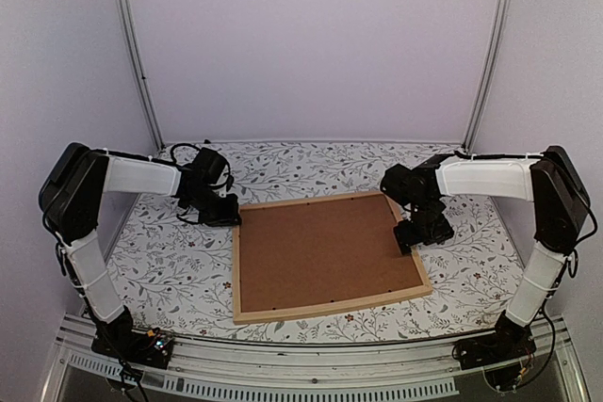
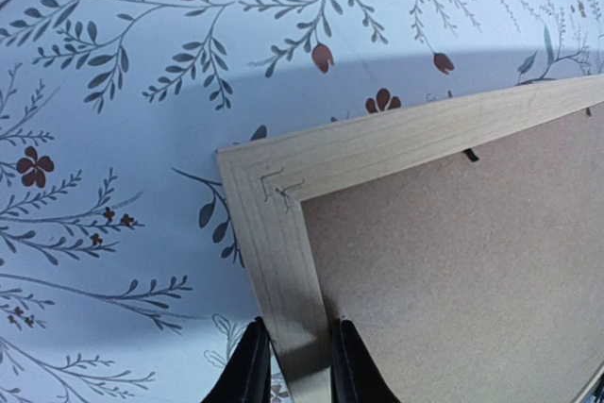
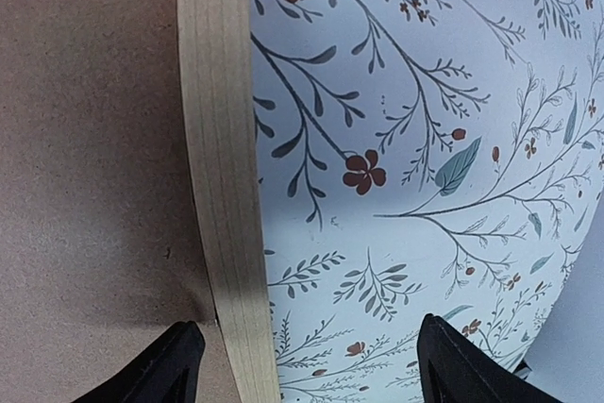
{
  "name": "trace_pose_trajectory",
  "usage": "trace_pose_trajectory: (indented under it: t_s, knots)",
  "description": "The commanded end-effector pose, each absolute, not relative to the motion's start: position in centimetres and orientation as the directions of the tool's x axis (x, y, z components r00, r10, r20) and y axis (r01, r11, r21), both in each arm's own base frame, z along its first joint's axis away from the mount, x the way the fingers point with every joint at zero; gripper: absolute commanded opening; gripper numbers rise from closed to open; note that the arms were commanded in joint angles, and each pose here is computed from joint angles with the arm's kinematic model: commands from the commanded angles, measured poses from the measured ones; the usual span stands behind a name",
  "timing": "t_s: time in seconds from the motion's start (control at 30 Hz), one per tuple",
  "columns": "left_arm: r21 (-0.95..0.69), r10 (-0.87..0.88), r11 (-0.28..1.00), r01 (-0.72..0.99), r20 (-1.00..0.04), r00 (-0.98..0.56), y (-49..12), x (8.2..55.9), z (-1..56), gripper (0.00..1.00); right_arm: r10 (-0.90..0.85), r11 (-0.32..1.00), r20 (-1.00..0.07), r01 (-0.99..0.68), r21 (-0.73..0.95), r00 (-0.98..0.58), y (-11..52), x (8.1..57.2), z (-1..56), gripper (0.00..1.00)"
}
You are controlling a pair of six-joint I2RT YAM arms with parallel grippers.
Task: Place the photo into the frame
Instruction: Press the fastener onto the backboard.
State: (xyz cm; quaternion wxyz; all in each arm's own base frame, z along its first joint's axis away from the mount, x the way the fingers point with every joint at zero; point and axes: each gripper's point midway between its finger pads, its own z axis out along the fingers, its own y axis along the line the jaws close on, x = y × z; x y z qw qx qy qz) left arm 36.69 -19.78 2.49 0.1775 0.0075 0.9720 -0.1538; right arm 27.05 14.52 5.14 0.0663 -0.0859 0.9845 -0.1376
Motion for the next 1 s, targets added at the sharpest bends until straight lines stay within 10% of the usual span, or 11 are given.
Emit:
trace_pose_trajectory:
  t_s: [0.0,0.23,0.97]
  knots:
    - [-0.264,0.015,0.959,0.103,-0.316,-0.949,-19.5,35.9,0.8,0.19,-0.175,0.943,-0.121,-0.131,-0.306,-0.977,14.1,27.1,5.2,0.85]
    - [-0.266,0.017,0.958,0.106,-0.317,-0.948,-19.6,35.9,0.8,0.19,-0.162,0.938,-0.133,-0.110,-0.330,-0.978,13.0,26.8,5.8,0.99]
    - [-0.264,0.020,0.958,0.107,-0.315,-0.949,-19.6,35.8,0.6,0.19,-0.119,0.949,-0.158,-0.065,-0.308,-0.980,11.5,27.6,5.9,0.99]
